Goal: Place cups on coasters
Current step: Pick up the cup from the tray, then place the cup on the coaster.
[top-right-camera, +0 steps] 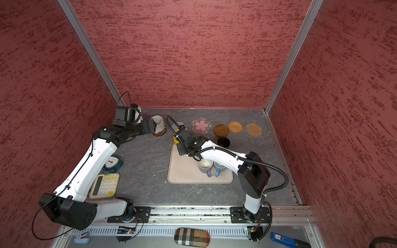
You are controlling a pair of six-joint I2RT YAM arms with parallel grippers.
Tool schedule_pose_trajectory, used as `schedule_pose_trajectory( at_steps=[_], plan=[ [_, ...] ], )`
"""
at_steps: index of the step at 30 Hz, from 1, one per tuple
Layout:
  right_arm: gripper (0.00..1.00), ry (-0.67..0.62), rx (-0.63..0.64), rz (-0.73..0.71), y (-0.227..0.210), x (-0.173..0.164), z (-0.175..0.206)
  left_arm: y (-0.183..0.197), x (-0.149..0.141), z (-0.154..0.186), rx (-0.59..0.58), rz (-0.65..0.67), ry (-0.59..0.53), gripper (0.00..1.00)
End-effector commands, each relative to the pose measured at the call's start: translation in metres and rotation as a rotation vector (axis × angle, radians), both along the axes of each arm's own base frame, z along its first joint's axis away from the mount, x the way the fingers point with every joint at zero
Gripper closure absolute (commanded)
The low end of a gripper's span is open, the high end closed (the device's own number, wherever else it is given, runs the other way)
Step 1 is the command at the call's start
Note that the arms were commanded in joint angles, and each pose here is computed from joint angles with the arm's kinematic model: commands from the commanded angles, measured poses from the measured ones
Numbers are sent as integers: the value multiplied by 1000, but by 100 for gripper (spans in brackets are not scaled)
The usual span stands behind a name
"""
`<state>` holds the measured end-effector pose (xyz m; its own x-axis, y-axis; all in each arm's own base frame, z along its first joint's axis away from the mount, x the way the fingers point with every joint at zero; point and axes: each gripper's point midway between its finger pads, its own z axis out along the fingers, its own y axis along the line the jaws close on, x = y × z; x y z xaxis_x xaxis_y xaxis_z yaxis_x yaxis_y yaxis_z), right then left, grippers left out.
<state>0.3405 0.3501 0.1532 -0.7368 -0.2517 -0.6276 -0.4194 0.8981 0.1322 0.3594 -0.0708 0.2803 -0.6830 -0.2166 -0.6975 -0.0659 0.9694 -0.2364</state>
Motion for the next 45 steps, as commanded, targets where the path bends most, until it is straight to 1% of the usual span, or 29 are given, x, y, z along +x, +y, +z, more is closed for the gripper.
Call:
schedule_pose_trajectory(
  at_steps=[1,5,10,16,21,30,35,45],
  plan=[
    [100,-100,96,60,20,32,41,10,5,-5,14,38,-7,0],
    [100,-105,113,91,29,56,47,10,5,-17,0,49,15,0],
    [100,-77,98,97,35,86,36,9,3,-28,-11,44,41,0],
    [100,-92,74,63,38,119,31,3,-4,-17,-20,9,29,0],
    [100,-89,66,37,36,144,28,-7,-6,-13,-60,-21,12,0],
    [100,-68,24,33,39,172,4,-18,-8,-25,-53,-53,38,0],
    [100,-61,41,42,44,176,-3,-22,-8,-29,-50,-67,49,0],
    [100,-89,76,39,51,190,-11,-36,-12,-29,-54,-109,53,0]
  ],
)
